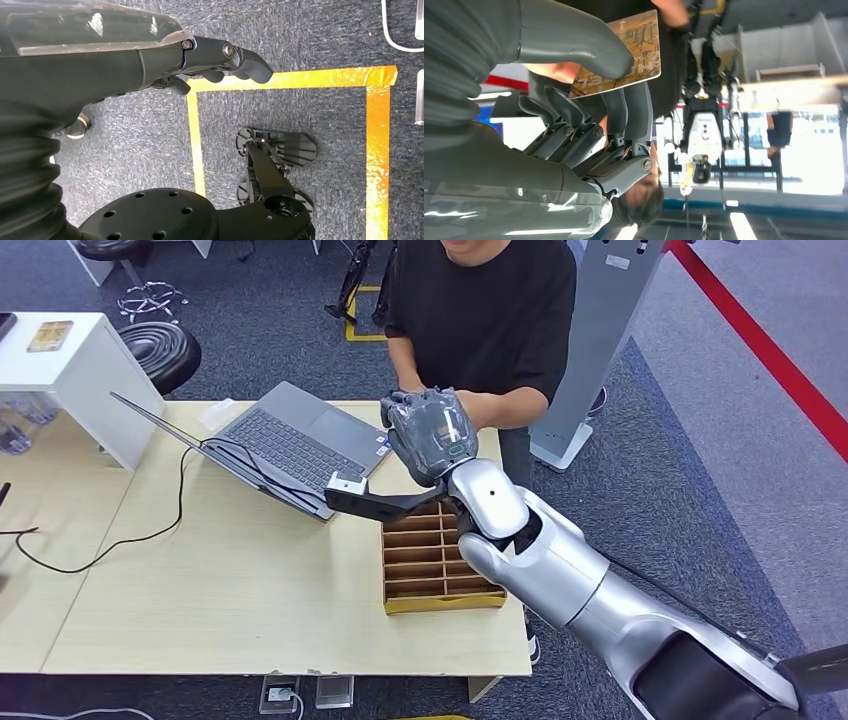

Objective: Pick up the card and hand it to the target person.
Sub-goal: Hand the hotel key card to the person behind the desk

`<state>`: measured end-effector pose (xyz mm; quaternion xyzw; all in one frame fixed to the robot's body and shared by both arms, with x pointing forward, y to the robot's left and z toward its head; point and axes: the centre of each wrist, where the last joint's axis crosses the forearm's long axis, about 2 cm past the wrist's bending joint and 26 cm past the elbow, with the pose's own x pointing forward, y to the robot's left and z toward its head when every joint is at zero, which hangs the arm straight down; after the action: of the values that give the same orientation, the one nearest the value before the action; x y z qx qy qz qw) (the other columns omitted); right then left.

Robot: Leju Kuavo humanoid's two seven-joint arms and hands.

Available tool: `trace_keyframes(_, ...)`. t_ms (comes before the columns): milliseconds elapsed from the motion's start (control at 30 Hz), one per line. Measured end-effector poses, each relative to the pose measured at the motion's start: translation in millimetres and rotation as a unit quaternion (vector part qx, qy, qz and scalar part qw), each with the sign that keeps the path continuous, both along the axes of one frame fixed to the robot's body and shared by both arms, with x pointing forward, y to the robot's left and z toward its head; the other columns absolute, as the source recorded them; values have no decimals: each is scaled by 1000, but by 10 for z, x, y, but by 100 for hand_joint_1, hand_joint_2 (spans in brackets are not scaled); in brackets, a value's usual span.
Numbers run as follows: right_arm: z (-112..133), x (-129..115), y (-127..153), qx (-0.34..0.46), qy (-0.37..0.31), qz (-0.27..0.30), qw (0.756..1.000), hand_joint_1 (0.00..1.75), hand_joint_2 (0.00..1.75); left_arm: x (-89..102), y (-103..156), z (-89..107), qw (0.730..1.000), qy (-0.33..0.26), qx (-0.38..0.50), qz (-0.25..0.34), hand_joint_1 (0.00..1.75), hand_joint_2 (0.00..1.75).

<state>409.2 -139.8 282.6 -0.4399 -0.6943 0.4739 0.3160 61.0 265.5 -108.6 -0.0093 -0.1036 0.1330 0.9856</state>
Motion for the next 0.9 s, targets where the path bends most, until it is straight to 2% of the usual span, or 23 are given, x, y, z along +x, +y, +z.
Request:
trace_keyframes(200, -270, 154, 43, -49, 36, -26, 998, 175, 175, 3, 17, 0, 1000, 0, 0, 4, 0, 175)
trace_keyframes(367, -403, 225, 63, -72, 56, -41, 995, 175, 175, 1, 44, -2, 1000, 7, 2, 11, 0, 175)
trace_keyframes(500, -436, 266, 76, -85, 63, -49, 993, 0, 175, -2, 57, -3, 1000, 9, 0, 13, 0, 0)
trace_keyframes(900, -492, 317, 54, -101, 70, -69, 990, 0, 175, -4, 74, -4, 1000, -4, -4, 11, 0, 0)
